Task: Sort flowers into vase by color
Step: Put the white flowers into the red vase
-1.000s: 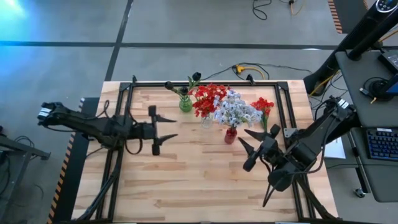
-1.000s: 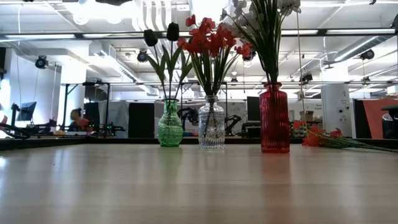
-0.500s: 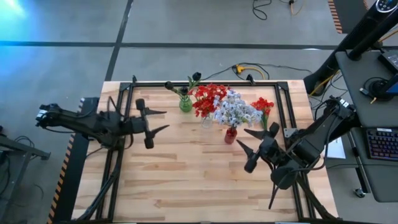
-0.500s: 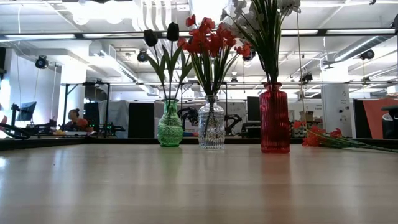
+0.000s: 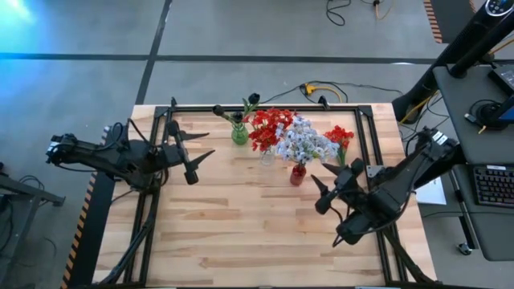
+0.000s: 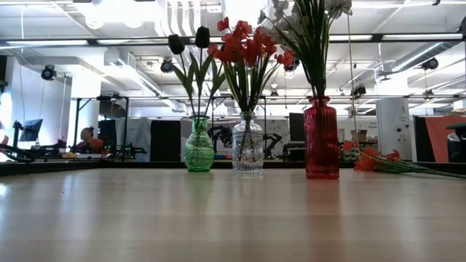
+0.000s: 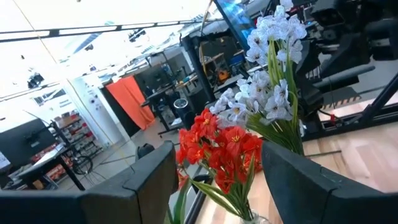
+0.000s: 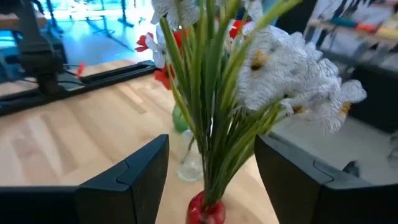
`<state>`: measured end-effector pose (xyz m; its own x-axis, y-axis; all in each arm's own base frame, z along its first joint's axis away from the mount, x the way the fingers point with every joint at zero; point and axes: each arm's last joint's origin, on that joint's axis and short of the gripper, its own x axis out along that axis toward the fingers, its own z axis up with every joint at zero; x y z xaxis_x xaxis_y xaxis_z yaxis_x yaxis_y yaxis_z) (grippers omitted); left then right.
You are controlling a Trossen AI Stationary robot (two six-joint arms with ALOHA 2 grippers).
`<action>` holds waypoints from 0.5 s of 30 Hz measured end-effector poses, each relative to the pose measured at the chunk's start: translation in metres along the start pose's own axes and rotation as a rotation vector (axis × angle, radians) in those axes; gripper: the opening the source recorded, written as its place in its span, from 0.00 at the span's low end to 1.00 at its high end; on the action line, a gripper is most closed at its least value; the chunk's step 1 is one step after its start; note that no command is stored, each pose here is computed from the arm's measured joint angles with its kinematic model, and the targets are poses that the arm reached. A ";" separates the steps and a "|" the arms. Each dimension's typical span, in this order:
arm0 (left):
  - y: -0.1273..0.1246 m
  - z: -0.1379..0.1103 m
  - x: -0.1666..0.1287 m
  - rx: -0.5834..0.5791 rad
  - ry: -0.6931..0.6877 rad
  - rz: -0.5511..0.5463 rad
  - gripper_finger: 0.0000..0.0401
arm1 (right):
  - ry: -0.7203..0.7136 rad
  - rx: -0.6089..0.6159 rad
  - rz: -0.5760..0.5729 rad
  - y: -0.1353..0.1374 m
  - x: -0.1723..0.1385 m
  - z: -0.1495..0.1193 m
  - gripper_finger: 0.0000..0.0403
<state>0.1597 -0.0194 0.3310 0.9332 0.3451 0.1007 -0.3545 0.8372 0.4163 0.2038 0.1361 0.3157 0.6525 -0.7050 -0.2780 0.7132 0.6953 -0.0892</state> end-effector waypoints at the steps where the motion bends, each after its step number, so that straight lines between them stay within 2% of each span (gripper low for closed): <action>1: 0.000 0.000 0.000 0.000 0.000 0.000 0.55 | -0.006 -0.010 -0.009 0.001 0.002 0.000 0.57; 8: 0.000 0.000 0.001 0.004 0.003 0.002 0.55 | 0.001 -0.034 -0.079 -0.002 0.019 0.003 0.59; 15: -0.001 -0.001 0.002 0.012 0.007 0.003 0.55 | 0.000 -0.030 -0.082 -0.009 0.019 0.009 0.59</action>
<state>0.1616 -0.0188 0.3302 0.9316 0.3507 0.0955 -0.3566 0.8311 0.4268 0.2123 0.1157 0.3195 0.5921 -0.7599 -0.2681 0.7564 0.6389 -0.1404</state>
